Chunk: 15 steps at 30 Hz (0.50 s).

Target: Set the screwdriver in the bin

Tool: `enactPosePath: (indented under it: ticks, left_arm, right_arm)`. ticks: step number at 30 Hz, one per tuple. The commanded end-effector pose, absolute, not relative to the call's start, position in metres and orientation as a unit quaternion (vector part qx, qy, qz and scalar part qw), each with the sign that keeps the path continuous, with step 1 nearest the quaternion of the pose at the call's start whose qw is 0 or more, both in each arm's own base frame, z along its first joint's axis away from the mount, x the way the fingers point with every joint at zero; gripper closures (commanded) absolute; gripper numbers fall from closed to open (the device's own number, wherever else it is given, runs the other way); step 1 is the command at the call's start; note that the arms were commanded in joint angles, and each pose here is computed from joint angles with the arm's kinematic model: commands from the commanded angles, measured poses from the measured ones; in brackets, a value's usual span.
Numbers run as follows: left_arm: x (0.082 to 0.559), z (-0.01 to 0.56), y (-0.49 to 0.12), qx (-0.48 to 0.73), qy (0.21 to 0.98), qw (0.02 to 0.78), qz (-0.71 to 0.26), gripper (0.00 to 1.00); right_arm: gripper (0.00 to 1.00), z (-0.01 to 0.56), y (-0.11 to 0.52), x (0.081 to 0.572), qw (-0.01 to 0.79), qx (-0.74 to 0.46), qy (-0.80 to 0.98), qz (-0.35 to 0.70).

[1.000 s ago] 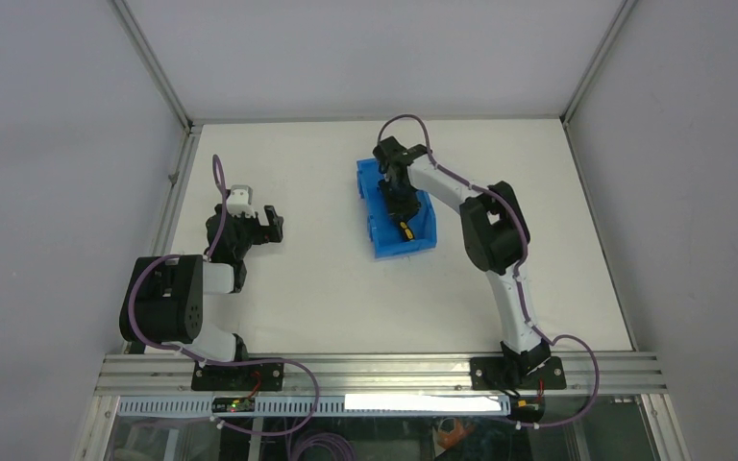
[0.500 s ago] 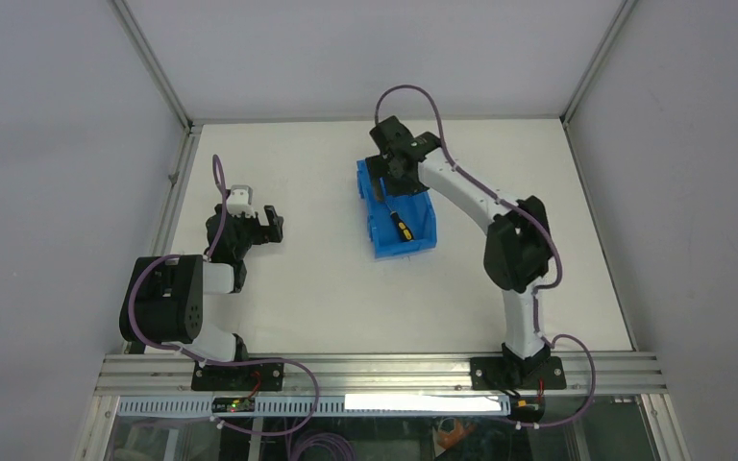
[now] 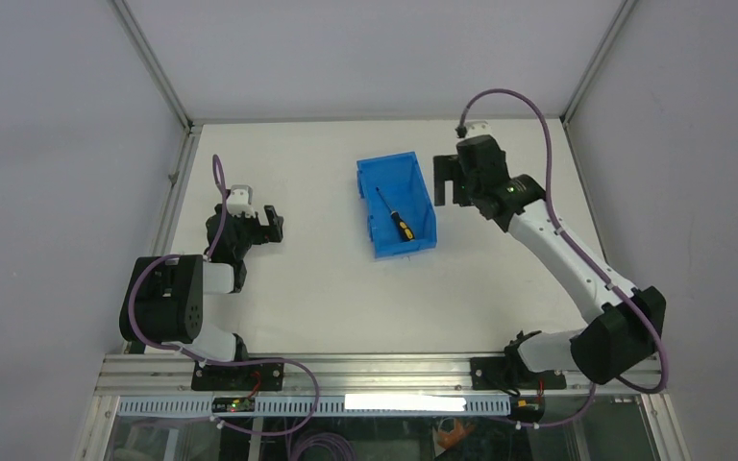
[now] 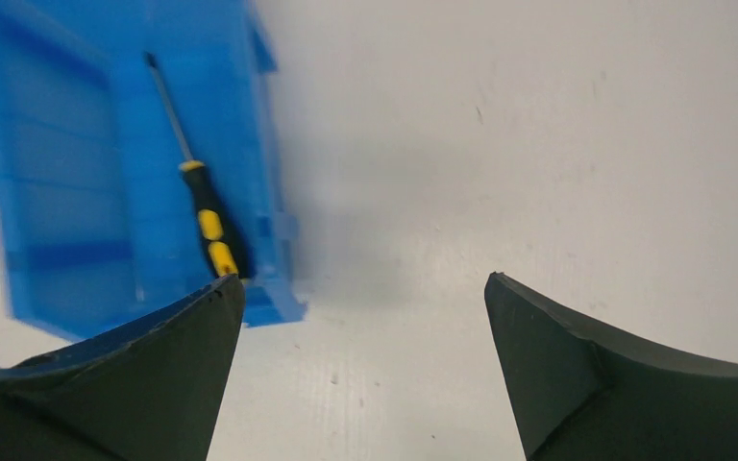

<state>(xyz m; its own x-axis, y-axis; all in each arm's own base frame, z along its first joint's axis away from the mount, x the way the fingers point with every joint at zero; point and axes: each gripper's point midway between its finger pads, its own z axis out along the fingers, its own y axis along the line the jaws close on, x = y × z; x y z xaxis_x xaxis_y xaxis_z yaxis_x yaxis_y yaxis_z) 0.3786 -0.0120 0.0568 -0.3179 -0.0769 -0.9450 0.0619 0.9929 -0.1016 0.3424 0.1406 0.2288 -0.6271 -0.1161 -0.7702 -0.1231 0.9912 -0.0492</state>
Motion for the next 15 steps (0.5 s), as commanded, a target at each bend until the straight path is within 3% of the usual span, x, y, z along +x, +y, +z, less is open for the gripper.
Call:
enactPosePath:
  ticks: [1,15]
  left_arm:
    - [0.391,0.081,-0.016,0.003,0.784,0.618,-0.063,0.01]
    - [0.391,0.081,-0.016,0.003,0.783,0.618,-0.063,0.01]
  right_arm:
    - [0.01,0.198,0.116,0.345,0.455,-0.023,0.89,0.026]
    - [0.01,0.108,0.083,0.331,0.467,0.047,0.883,-0.007]
